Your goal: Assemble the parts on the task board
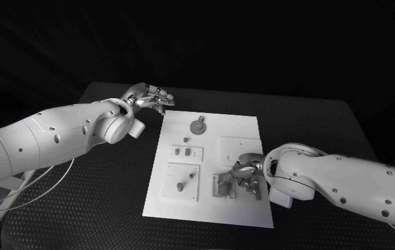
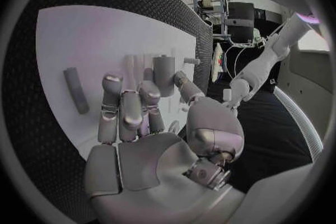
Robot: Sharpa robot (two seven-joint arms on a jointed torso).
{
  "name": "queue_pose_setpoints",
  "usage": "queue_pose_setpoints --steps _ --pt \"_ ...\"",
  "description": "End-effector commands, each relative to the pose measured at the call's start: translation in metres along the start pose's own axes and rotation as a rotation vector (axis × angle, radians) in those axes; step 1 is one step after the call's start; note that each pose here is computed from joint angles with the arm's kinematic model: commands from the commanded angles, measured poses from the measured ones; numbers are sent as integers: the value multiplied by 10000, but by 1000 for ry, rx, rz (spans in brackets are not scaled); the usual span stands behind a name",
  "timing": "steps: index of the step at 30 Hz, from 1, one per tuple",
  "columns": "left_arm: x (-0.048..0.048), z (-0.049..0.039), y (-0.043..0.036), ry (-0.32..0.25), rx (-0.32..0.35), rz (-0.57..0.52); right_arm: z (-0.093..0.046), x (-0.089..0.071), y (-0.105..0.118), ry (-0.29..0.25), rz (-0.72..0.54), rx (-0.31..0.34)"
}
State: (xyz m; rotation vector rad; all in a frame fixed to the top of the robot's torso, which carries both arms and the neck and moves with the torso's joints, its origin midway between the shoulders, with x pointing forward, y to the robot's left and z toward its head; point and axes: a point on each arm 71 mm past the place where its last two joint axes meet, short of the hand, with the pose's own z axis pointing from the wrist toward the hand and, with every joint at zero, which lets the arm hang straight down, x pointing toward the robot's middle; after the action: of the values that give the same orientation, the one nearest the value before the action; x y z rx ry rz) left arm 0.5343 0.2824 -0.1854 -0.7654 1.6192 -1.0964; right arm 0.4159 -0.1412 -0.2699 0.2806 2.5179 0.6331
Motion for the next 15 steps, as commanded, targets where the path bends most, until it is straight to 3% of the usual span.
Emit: queue_pose_setpoints --steps 1,15 --pt "21 3 -17 15 10 -8 12 28 15 8 -17 -5" --pt "15 0 -14 13 9 -8 70 75 4 6 -13 -3"
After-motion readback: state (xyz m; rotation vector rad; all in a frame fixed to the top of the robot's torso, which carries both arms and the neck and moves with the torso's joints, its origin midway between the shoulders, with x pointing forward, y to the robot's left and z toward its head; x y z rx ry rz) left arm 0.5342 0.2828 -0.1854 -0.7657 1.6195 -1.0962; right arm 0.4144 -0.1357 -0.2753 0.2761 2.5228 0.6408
